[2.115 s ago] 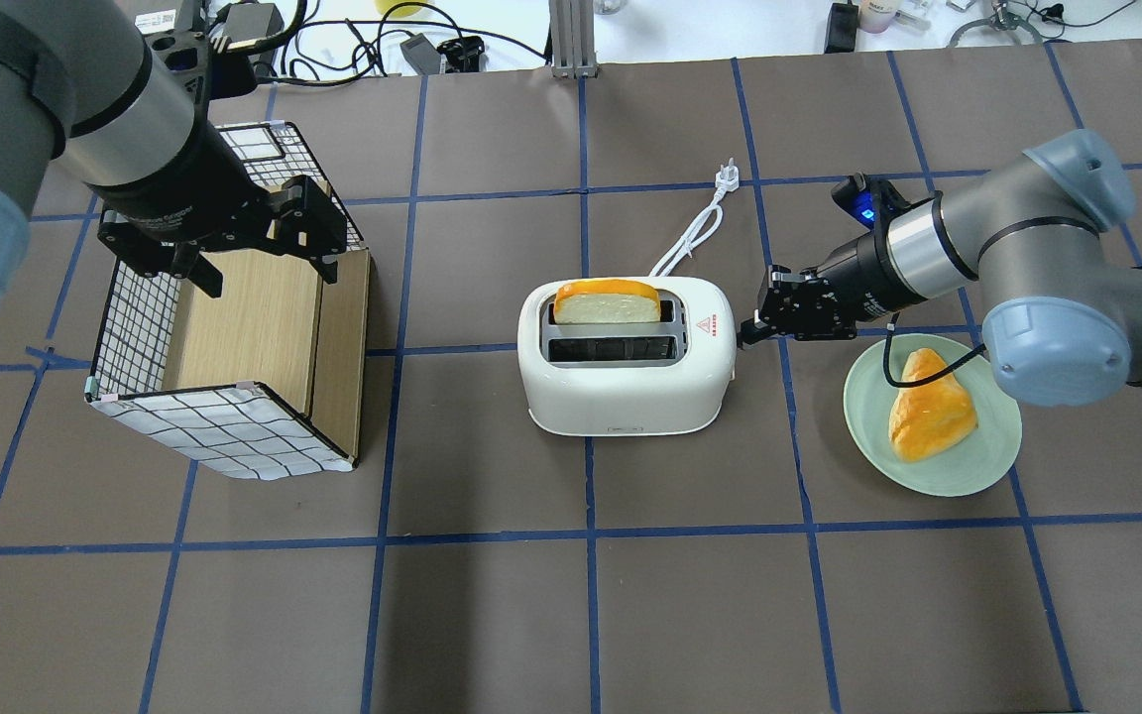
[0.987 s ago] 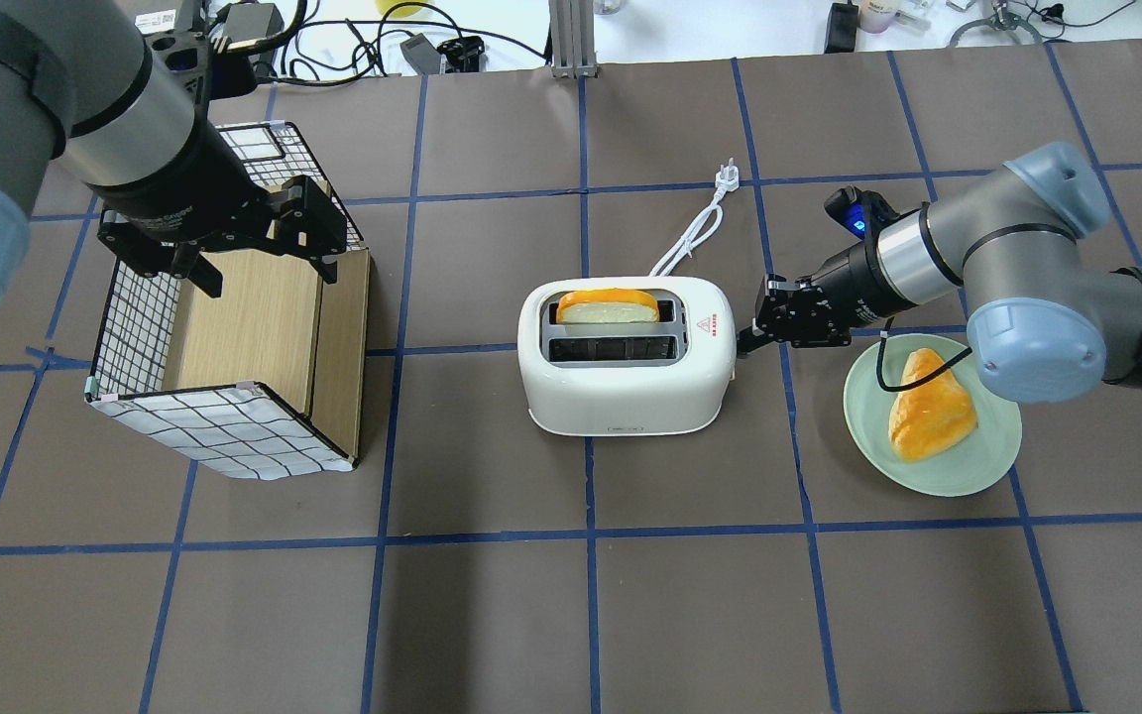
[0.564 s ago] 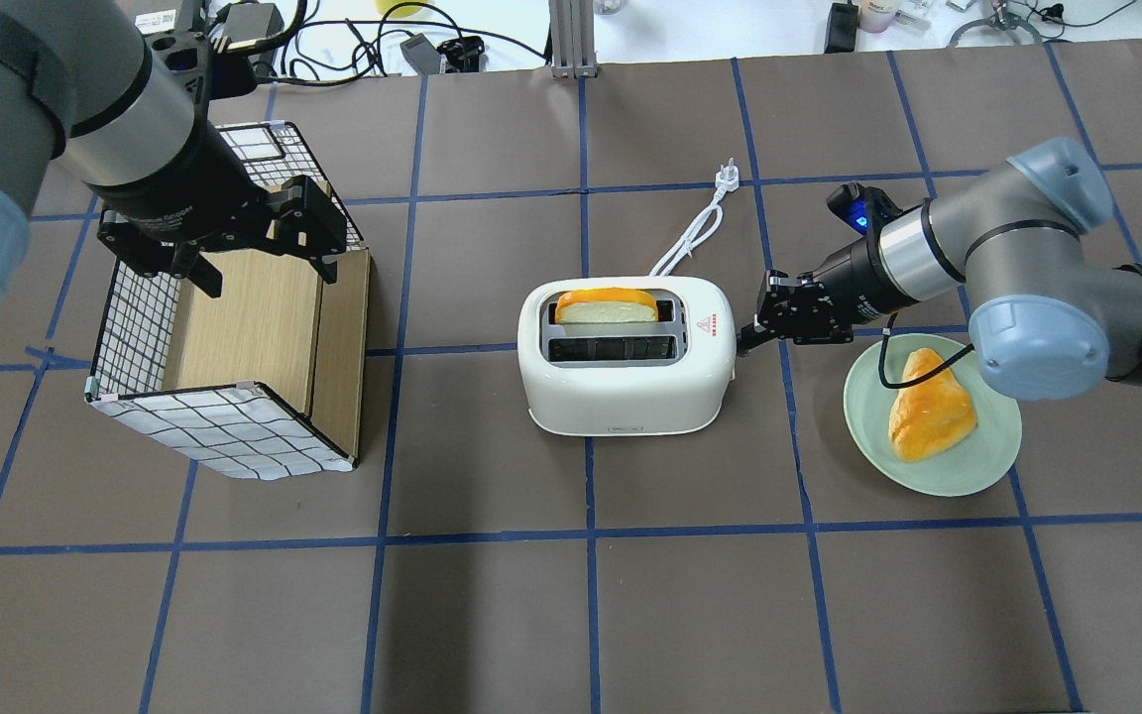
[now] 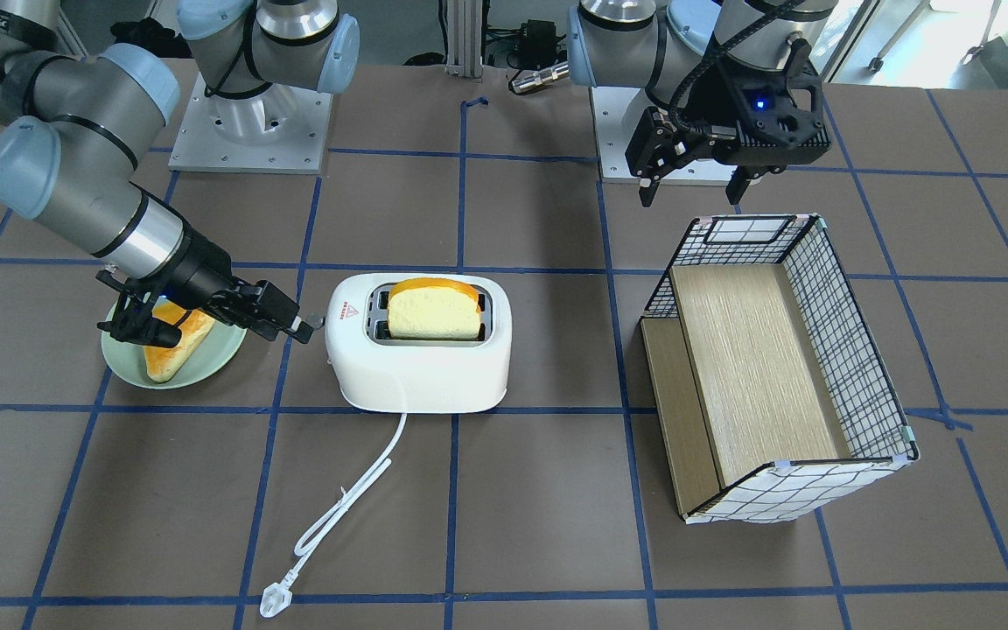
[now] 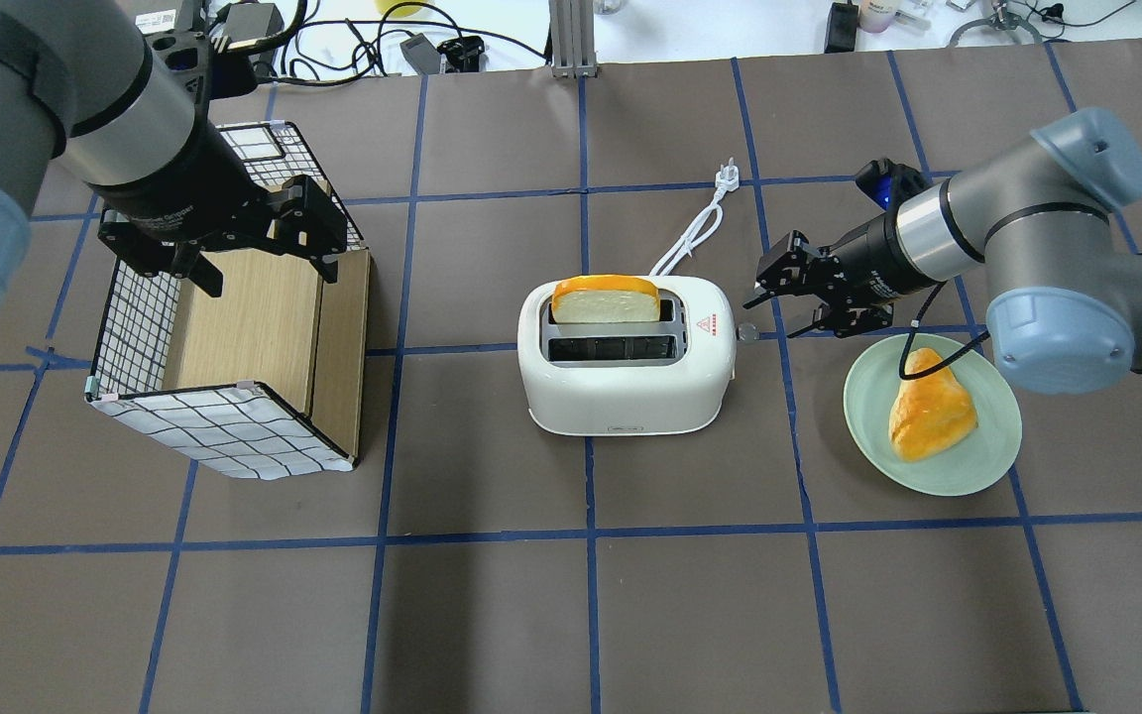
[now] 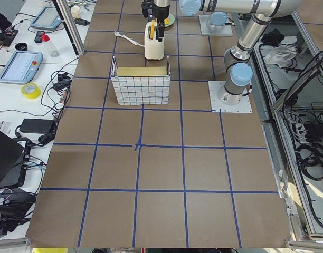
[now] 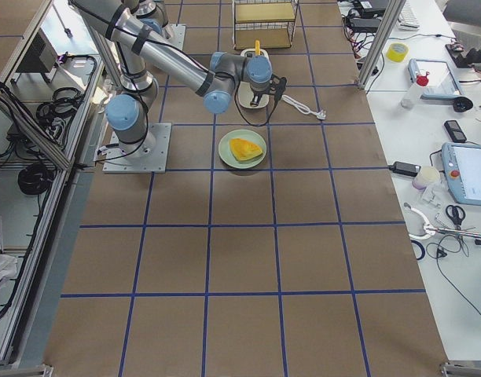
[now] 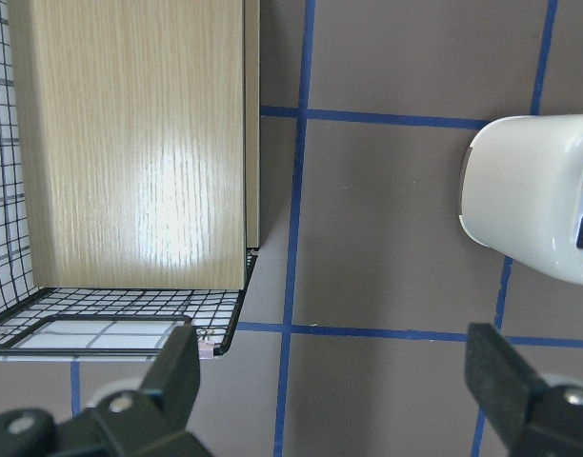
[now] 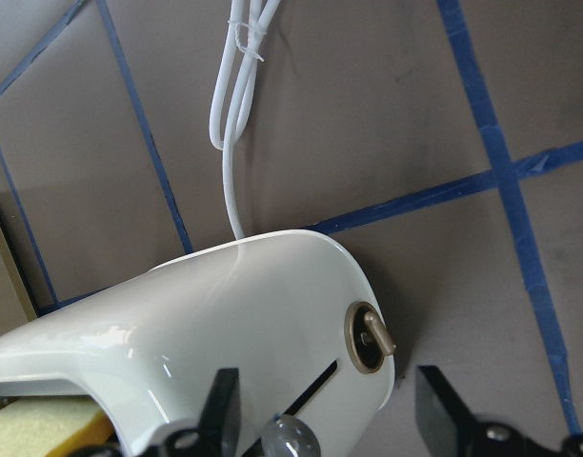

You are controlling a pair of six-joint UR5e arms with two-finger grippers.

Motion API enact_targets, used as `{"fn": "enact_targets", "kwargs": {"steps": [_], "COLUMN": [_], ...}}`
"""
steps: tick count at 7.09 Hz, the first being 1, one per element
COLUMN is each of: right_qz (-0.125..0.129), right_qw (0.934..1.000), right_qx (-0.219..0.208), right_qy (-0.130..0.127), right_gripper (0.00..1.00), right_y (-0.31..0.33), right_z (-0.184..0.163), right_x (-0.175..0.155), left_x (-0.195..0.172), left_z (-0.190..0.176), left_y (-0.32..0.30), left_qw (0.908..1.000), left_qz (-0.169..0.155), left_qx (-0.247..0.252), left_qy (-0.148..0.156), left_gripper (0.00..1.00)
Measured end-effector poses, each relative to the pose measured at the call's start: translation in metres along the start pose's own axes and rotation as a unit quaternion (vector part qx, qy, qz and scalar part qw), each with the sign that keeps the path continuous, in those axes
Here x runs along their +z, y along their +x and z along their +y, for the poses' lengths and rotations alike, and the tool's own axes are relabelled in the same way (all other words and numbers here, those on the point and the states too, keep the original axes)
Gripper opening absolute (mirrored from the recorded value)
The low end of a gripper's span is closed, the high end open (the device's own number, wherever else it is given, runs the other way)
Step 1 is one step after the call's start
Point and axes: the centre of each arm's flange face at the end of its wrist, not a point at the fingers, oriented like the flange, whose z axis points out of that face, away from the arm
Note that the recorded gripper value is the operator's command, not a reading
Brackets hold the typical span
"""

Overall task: Press toaster with right arm
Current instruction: 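Lift the right gripper up and away from the toaster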

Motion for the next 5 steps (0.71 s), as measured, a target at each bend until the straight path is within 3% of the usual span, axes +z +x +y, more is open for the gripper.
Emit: {"fn": "enact_targets", "kwargs": {"steps": [2, 5], "right_qz": [0.042, 0.139], "right_qw": [0.9991, 0.9901], "right_qx": [0.005, 0.010], "right_qy": [0.000, -0.020], "right_gripper": [1.00, 1.00], "right_y": [-0.003, -0.015], "right_z": [0.000, 0.005], "right_x": [-0.018, -0.064], "left_x": [0.000, 0.000], "left_z": [0.000, 0.000], "left_y": [0.000, 0.000], "left_qw": [1.0000, 1.0000], "left_qz": [0.000, 0.000], "left_qx": [0.000, 0.000], "left_qy": [0.000, 0.000], "left_gripper": [1.00, 1.00]}}
